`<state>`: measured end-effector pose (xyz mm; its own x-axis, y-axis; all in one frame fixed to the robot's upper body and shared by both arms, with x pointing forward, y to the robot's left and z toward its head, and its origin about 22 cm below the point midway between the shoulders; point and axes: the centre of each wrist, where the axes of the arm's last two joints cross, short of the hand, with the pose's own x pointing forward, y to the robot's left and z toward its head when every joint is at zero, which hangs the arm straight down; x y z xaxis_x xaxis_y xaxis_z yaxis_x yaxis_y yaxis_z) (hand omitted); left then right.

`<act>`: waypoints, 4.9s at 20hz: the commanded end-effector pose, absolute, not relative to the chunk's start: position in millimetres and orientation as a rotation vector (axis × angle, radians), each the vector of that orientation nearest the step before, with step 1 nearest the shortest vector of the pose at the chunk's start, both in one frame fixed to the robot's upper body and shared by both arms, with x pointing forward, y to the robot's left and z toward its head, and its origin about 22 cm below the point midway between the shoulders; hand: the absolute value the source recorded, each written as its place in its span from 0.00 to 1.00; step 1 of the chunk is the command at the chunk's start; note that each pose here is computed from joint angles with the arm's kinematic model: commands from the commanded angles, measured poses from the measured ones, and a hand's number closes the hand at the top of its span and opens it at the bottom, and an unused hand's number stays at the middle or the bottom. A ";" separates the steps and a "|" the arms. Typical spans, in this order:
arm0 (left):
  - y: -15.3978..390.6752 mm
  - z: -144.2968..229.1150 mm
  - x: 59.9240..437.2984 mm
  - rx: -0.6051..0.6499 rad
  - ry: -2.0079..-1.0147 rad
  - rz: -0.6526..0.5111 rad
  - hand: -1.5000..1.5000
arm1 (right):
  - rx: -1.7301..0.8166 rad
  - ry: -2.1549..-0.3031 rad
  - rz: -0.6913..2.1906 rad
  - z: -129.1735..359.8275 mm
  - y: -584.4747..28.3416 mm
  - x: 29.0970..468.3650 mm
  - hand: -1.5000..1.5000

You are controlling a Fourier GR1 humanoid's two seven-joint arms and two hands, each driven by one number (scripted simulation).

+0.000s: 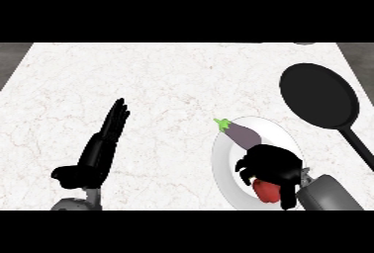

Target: Pick the bell pepper from the plate and place it in the pan

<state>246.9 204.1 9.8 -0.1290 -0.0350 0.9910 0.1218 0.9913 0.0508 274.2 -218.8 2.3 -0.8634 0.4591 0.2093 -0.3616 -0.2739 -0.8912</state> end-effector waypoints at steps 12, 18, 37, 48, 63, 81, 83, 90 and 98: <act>200.6 2.9 239.9 -0.049 -1.695 -0.135 0.50 | -0.310 -1.819 1.948 -1.9 -243.5 280.0 1.00; 214.7 -1.0 239.9 -0.016 -1.684 -0.115 0.50 | -0.684 -1.618 1.392 17.7 -230.3 287.9 1.00; 202.0 10.1 232.3 -0.061 -1.694 -0.123 0.50 | -1.031 -1.485 0.382 78.0 -223.6 300.4 1.00; 200.5 16.5 247.3 -0.067 -1.699 -0.135 0.50 | -1.357 -1.484 0.292 82.9 -336.0 357.5 1.00; 178.4 11.5 246.7 -0.115 -1.717 -0.156 0.50 | -1.415 -1.535 0.087 59.0 -416.7 381.5 1.00; 195.1 8.1 250.6 -0.107 -1.719 -0.164 0.50 | -0.919 -1.542 0.043 46.8 -418.1 382.4 0.00; 191.9 26.3 267.8 -0.094 -1.731 -0.161 0.50 | -0.881 -1.583 -0.030 53.2 -429.9 378.6 0.00; 192.8 13.1 266.7 -0.093 -1.718 -0.145 0.50 | -0.621 -1.635 -0.132 44.4 -469.2 347.0 0.00; 213.3 16.6 249.5 -0.090 -1.707 -0.140 0.50 | -0.397 -1.687 -0.039 12.6 -501.2 295.8 0.00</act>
